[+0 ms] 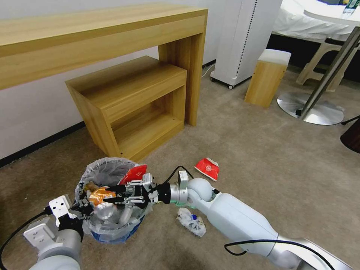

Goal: Pick up the trash bin and place the garbage on the floor into it.

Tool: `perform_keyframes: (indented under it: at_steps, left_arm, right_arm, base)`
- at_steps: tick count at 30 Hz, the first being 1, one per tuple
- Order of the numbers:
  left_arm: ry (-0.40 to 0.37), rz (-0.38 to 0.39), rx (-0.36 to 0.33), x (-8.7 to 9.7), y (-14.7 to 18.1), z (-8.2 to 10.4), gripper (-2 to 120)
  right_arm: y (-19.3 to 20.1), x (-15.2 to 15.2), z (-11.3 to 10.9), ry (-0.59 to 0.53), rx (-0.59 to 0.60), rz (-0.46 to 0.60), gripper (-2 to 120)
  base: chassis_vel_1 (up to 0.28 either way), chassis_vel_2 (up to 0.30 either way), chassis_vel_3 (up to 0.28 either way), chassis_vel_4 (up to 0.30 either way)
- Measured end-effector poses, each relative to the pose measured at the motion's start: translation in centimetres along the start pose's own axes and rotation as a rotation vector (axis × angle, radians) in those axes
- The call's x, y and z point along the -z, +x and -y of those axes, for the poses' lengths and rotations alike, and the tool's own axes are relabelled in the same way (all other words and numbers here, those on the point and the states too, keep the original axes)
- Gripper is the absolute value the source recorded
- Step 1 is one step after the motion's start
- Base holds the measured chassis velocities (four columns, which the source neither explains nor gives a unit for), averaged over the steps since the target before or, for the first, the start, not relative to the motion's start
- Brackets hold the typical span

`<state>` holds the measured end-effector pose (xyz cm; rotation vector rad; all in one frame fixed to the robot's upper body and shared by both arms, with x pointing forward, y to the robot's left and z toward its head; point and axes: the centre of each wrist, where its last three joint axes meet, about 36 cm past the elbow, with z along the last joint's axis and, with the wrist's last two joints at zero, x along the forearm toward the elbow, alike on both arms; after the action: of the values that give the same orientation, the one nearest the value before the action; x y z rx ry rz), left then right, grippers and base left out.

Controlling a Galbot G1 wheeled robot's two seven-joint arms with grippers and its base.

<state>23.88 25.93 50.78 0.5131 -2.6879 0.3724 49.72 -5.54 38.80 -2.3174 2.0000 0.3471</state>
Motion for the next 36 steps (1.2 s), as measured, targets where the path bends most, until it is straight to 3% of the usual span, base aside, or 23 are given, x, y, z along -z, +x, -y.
perform_keyframes:
  at_steps: [4, 11, 14, 18, 21, 22, 25, 27, 30, 36]
  left_arm:
    - [-0.003, 0.001, 0.000, 0.1, 0.0, -0.1, 1]
    - [0.006, 0.010, -0.012, 0.5, 0.1, -0.2, 1]
    - [0.007, 0.008, -0.020, 0.7, 0.0, -0.2, 1]
    - [0.008, 0.008, -0.027, 0.7, 0.0, -0.1, 1]
    - [0.007, 0.003, -0.034, 0.7, 0.0, -0.1, 1]
    - [0.007, 0.003, -0.034, 0.7, 0.0, -0.1, 1]
    - [0.008, 0.004, -0.038, 0.9, 0.1, -0.1, 1]
    - [0.008, 0.004, -0.039, 1.0, 0.2, -0.1, 1]
    - [0.008, 0.001, -0.040, 1.0, 0.3, -0.1, 1]
    - [0.007, -0.006, -0.041, 0.8, 0.4, -0.1, 1]
  right_arm:
    - [1.2, 1.6, -0.1, 0.024, -0.034, 0.025, 67]
    - [6.2, 4.2, -1.7, 0.073, -0.252, 0.032, 91]
    - [9.6, 5.5, -4.1, 0.105, -0.524, 0.014, 99]
    - [11.8, 5.8, -5.8, 0.095, -0.649, -0.007, 100]
    - [15.0, 6.9, -8.5, 0.118, -0.814, -0.096, 100]
    - [15.0, 6.9, -8.5, 0.118, -0.814, -0.096, 100]
    - [16.5, 8.9, -11.2, 0.119, -1.003, -0.206, 100]
    - [16.9, 9.2, -12.1, 0.110, -1.060, -0.249, 100]
    - [17.7, 8.3, -13.7, 0.030, -1.184, -0.359, 100]
    - [17.0, 5.2, -14.2, -0.155, -1.308, -0.467, 100]
  base:
    - [0.000, 0.000, 0.000, 0.000]
    - [0.000, 0.000, 0.000, 0.000]
    - [0.000, 0.000, 0.000, 0.000]
    - [0.000, 0.000, 0.000, 0.000]
    - [0.000, 0.000, 0.000, 0.000]
    - [0.000, 0.000, 0.000, 0.000]
    - [0.000, 0.000, 0.000, 0.000]
    - [0.000, 0.000, 0.000, 0.000]
    - [0.000, 0.000, 0.000, 0.000]
    - [0.000, 0.000, 0.000, 0.000]
